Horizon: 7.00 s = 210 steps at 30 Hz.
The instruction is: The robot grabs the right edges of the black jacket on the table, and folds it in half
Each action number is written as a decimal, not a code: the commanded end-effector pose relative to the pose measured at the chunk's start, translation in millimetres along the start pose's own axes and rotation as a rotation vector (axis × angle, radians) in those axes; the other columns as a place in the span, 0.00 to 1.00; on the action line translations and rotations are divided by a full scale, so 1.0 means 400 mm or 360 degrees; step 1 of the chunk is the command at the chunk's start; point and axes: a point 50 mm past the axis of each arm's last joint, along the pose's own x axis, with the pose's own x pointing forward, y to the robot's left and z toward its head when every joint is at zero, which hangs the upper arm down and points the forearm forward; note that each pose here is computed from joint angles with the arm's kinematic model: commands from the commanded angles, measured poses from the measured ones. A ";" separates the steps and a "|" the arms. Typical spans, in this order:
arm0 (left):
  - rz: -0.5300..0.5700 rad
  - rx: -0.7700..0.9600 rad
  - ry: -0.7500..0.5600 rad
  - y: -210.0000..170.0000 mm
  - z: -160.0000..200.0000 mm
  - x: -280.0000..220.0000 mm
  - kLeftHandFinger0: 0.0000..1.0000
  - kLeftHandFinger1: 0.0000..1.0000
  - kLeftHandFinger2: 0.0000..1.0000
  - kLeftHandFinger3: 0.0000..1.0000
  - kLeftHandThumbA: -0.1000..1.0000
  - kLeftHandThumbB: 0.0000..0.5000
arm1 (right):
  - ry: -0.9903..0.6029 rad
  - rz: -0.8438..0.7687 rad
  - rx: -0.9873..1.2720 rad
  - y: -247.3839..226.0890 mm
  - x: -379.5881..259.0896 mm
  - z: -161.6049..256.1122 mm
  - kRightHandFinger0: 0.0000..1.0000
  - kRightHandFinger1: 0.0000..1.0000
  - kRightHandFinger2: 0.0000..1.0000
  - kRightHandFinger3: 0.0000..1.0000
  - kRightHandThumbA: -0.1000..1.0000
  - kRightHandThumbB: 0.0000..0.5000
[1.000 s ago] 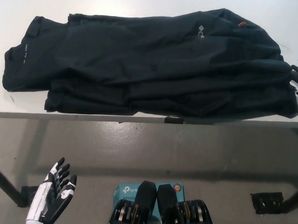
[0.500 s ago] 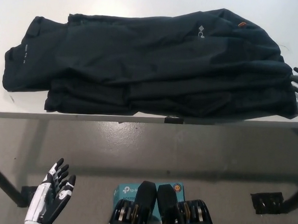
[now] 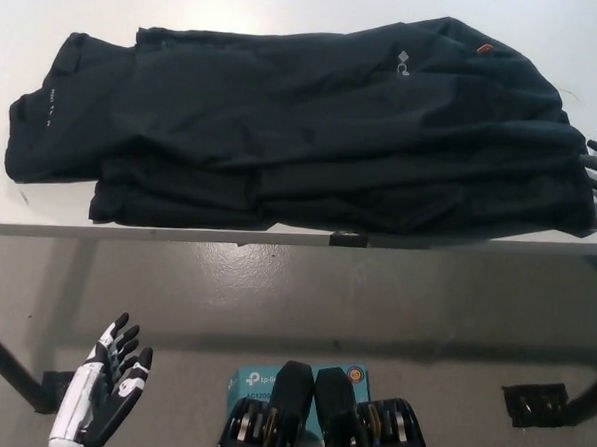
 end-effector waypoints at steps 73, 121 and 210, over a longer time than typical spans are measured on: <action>-0.0011 0.0072 -0.0238 0.016 0.100 0.073 1.00 1.00 1.00 1.00 0.45 0.21 | -0.0579 -0.0345 0.0755 0.283 0.156 0.037 0.00 0.14 0.61 1.00 0.00 0.13; -0.0040 0.0089 -0.0301 0.021 0.136 0.106 1.00 1.00 1.00 1.00 0.49 0.18 | -0.1132 0.0565 -0.0528 0.924 -0.037 0.657 0.00 0.12 0.48 0.48 0.00 0.38; -0.0379 0.0434 -0.0419 -0.079 0.218 0.137 0.88 0.91 0.94 1.00 0.36 0.22 | -0.0198 0.1080 -0.2803 1.413 -0.129 0.559 1.00 1.00 1.00 1.00 0.67 0.95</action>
